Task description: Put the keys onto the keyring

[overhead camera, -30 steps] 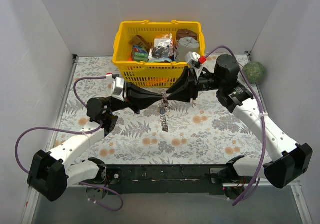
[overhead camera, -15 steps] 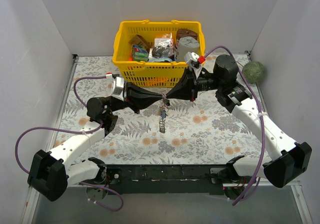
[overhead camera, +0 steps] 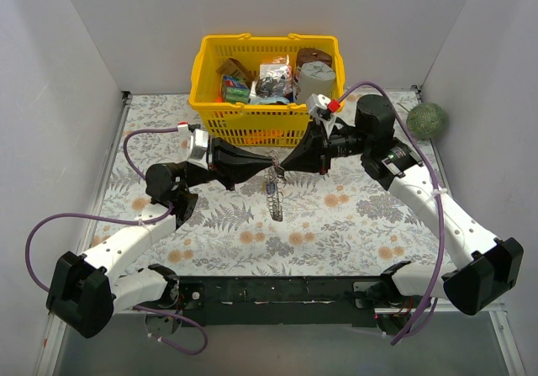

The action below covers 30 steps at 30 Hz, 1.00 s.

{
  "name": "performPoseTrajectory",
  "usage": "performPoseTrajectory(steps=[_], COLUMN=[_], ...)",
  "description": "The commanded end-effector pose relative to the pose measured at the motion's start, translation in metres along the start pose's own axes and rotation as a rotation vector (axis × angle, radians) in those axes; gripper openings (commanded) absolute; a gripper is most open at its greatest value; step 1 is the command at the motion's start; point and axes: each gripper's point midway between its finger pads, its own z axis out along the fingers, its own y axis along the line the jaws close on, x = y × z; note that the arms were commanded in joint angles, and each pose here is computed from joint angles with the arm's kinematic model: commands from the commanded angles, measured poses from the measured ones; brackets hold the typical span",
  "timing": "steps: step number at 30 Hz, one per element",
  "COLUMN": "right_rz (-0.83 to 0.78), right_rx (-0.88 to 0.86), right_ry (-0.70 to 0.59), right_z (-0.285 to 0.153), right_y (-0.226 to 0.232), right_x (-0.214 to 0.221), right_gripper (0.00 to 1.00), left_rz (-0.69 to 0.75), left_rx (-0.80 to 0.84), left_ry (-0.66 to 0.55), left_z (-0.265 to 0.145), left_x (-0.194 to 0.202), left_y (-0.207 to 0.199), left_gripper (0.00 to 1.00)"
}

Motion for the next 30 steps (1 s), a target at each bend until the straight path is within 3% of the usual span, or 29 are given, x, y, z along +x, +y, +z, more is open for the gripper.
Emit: performPoseTrajectory(steps=[1,5,12,16,20,30], right_rz=[-0.012,-0.050,-0.152,-0.197,-0.206,-0.140], right_rx=[-0.005,0.014,0.098,0.115,0.074,-0.032], right_ry=[0.013,0.004,0.007,-0.001,-0.032,-0.044], right_z=[0.001,-0.001,-0.012,-0.019,-0.018,-0.004], right_y=[0.004,0.006,0.003,0.007,0.015,0.021], right_x=[0.007,-0.002,-0.025,-0.035,-0.044,-0.038], right_gripper=[0.01,0.01,0.42,0.59,0.62,0.52], left_rz=[0.072,0.073,0.077,0.081,0.074,0.058], left_rx=[-0.001,0.012,0.033,0.043,0.054,0.073], left_ry=[-0.066,-0.058,-0.034,-0.027,-0.023,-0.023], left_z=[0.002,0.002,0.001,0.001,0.001,0.002], left_x=[-0.025,-0.024,-0.021,-0.021,-0.020,-0.020], left_y=[-0.005,-0.008,-0.012,-0.014,-0.016,-0.017], left_gripper=[0.00,0.00,0.00,0.00,0.00,0.00])
